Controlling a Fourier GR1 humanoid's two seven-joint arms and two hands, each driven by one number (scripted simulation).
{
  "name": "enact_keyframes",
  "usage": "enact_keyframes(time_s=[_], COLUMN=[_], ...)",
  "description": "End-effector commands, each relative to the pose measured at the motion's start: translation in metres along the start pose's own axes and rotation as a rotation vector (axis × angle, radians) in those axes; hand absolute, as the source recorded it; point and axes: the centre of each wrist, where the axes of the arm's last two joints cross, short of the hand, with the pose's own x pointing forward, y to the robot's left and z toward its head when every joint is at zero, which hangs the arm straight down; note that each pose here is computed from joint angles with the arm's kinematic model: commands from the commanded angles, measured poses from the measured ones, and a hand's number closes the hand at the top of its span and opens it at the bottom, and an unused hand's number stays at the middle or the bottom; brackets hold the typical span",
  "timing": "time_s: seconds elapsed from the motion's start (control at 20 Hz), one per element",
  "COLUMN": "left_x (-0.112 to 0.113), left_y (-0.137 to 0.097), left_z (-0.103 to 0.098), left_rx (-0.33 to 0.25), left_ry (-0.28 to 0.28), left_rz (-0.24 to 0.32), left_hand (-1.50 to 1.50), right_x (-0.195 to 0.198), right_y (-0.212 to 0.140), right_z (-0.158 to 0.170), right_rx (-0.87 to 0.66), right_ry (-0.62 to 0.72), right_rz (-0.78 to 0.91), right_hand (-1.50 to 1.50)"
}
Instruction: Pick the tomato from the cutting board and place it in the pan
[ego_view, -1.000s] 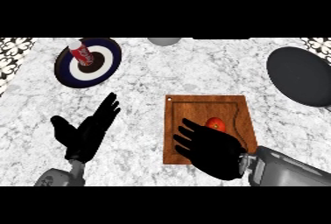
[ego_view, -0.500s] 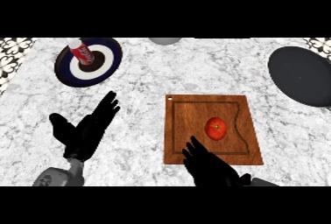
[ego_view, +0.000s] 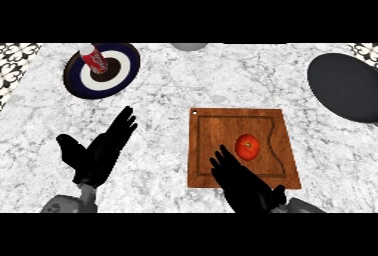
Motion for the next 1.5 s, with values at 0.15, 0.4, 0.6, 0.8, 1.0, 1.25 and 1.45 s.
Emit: enact_keyframes(time_s=[0.15, 0.4, 0.6, 0.8, 1.0, 1.25, 1.45], left_x=[0.011, -0.001, 0.005, 0.015, 0.005, 0.011, -0.001], left_y=[-0.002, 0.005, 0.0, 0.014, 0.007, 0.006, 0.016], left_z=[-0.009, -0.012, 0.014, 0.009, -0.014, -0.004, 0.007], left_rx=[0.01, 0.0, -0.011, 0.002, -0.007, -0.007, 0.073], left_ry=[-0.017, -0.001, 0.012, 0.009, 0.009, -0.029, 0.003], left_rz=[0.001, 0.01, 0.003, 0.003, 0.013, 0.008, 0.019], left_hand=[0.0, 0.0, 0.0, 0.0, 0.0, 0.0, 0.0], right_x=[-0.007, -0.034, -0.037, -0.044, -0.049, -0.056, -0.062], right_y=[0.024, 0.026, 0.046, 0.043, 0.025, 0.043, 0.083], right_z=[-0.005, -0.015, -0.023, -0.029, -0.052, -0.056, -0.051], right_rx=[0.002, 0.01, -0.015, -0.082, -0.153, -0.129, 0.057], right_ry=[0.028, 0.027, 0.051, 0.003, -0.045, 0.134, 0.522], right_rz=[0.002, 0.023, 0.034, 0.025, 0.135, -0.083, -0.713], right_hand=[-1.5, -1.5, -1.5, 1.5, 1.5, 1.5, 1.5])
